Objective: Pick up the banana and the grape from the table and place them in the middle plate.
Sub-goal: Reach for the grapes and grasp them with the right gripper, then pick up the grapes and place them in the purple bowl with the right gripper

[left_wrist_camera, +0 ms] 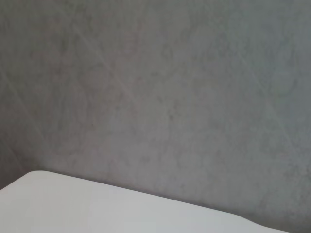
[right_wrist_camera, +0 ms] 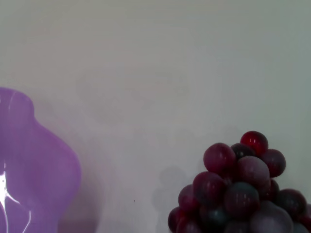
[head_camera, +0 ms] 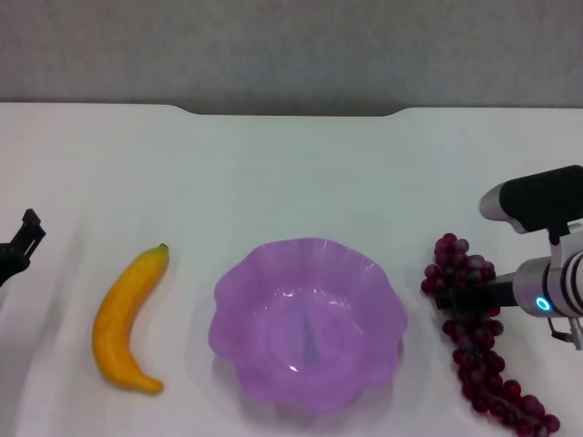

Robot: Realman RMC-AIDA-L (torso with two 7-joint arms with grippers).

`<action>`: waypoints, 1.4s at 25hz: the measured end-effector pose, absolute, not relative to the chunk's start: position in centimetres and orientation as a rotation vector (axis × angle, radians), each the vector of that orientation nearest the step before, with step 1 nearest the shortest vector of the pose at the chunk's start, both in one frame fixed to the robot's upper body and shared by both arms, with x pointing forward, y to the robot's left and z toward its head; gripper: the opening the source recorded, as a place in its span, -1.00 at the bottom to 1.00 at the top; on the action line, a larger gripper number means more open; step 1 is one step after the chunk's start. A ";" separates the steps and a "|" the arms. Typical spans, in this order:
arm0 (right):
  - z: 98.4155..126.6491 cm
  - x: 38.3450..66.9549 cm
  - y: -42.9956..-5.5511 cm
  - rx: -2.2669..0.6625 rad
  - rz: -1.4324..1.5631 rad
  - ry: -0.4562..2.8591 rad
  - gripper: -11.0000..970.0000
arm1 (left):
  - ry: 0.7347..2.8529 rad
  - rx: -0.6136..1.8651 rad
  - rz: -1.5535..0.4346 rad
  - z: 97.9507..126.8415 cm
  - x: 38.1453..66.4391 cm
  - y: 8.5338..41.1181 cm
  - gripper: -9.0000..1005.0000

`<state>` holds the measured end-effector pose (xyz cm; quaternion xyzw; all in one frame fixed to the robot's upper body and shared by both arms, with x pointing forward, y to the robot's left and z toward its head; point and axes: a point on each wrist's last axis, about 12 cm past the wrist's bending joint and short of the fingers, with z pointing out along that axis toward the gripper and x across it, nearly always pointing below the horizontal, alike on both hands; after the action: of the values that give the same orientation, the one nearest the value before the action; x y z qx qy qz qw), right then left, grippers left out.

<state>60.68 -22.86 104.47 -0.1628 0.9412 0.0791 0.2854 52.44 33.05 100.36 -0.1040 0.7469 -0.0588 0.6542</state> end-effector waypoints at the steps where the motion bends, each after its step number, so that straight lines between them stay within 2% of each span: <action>1: 104.4 60.6 -22.8 -0.444 0.205 2.510 0.34 | 1.694 -0.237 -0.132 100.4 52.4 33.1 0.78; 6: 104.1 60.5 -22.6 -0.468 0.187 2.484 0.24 | 1.695 -0.239 -0.130 100.3 52.4 33.2 0.78; 26: 103.7 60.2 -23.0 -0.417 0.191 2.441 0.13 | 1.694 -0.223 -0.130 100.4 52.5 32.8 0.78; 35: 103.0 59.6 -22.1 -0.453 0.173 2.339 0.07 | 1.696 -0.222 -0.127 100.3 52.4 32.9 0.78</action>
<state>59.55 -22.13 102.97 -0.1762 0.9107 0.0672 0.3674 52.38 32.87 100.30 -0.0979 0.7478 -0.0562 0.6542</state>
